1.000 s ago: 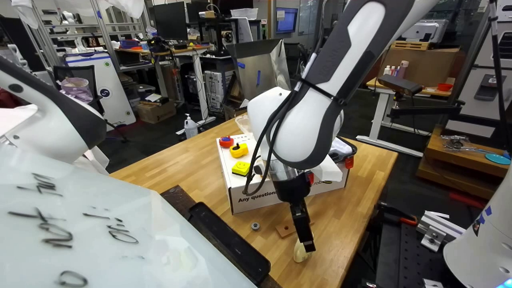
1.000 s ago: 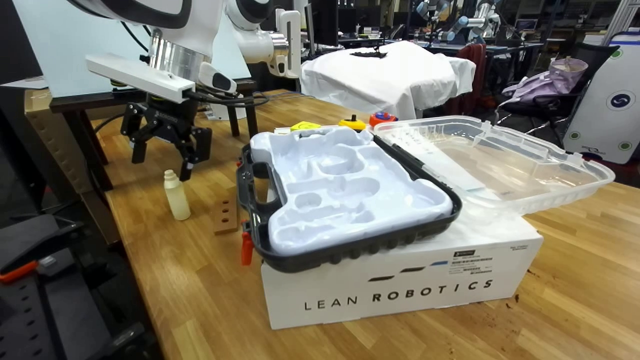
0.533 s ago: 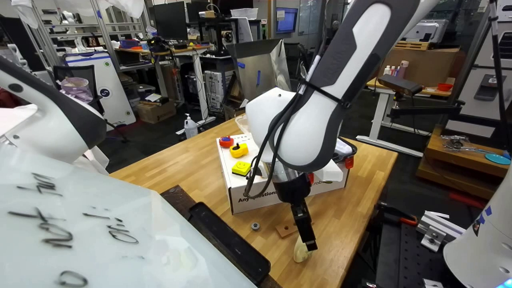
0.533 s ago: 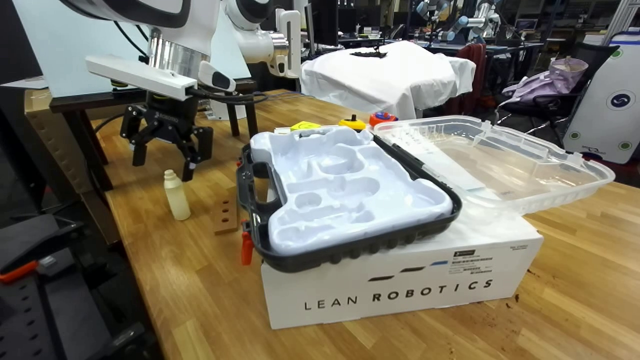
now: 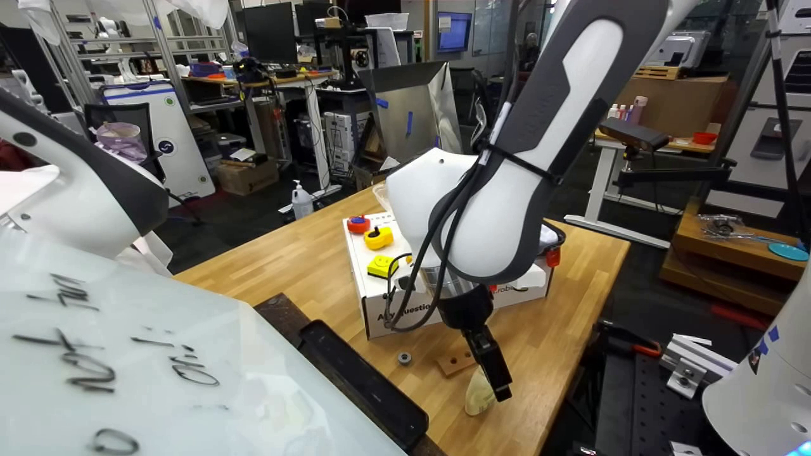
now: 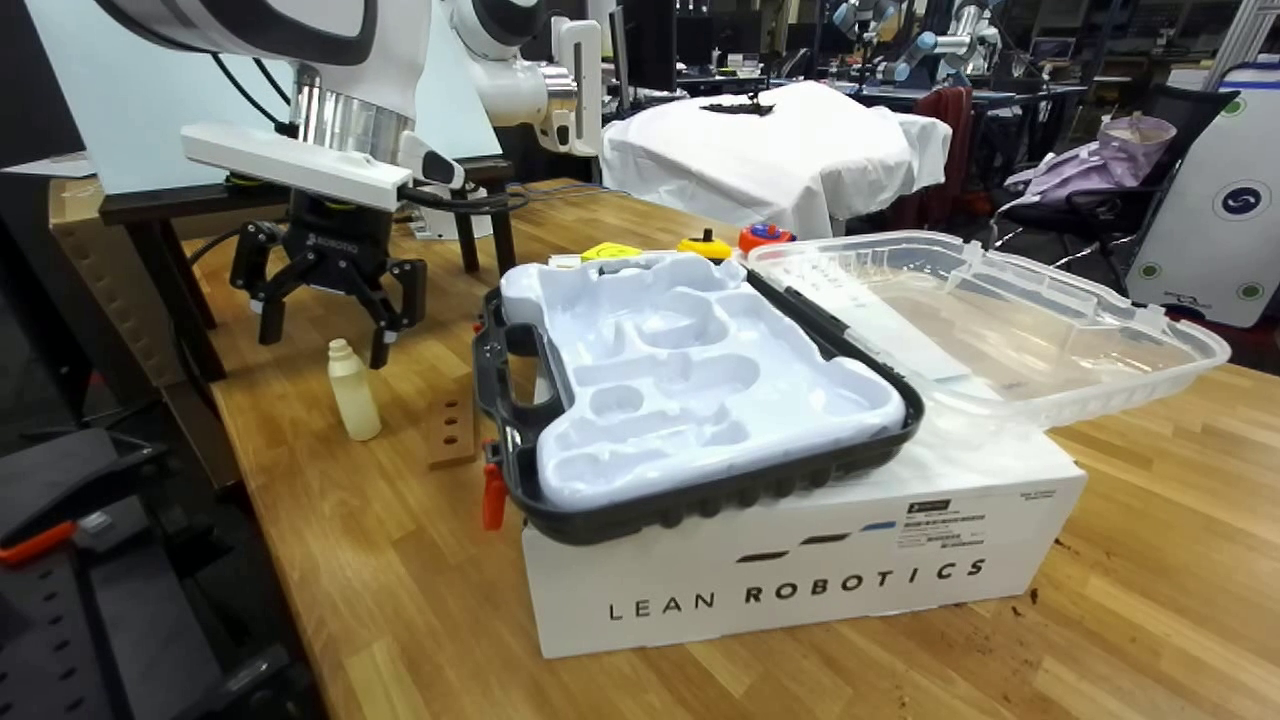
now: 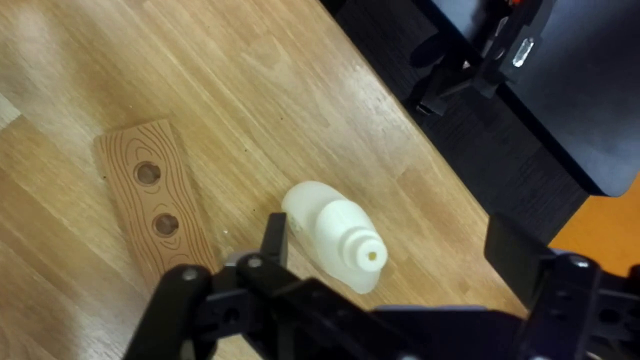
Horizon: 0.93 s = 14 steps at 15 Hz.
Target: Move the white bottle on the table backwards
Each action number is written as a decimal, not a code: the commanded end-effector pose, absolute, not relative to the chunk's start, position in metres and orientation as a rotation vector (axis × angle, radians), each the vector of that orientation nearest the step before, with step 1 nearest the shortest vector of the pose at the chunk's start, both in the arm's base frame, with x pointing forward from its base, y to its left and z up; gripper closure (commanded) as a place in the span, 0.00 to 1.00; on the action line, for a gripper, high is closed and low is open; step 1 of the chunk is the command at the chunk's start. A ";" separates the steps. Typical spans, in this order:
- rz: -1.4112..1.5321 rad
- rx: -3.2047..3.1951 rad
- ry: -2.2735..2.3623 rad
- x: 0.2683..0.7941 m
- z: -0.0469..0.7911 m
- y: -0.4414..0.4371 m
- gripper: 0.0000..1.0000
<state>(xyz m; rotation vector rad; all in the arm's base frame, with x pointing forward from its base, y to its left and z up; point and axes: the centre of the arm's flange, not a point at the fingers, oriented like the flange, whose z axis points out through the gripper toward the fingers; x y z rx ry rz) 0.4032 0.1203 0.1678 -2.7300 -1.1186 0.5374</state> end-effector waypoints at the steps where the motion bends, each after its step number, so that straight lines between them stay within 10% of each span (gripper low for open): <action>1: 0.522 -2.623 -1.183 0.406 0.153 0.114 0.00; 14: 0.515 -2.569 -1.218 0.428 0.135 0.114 0.00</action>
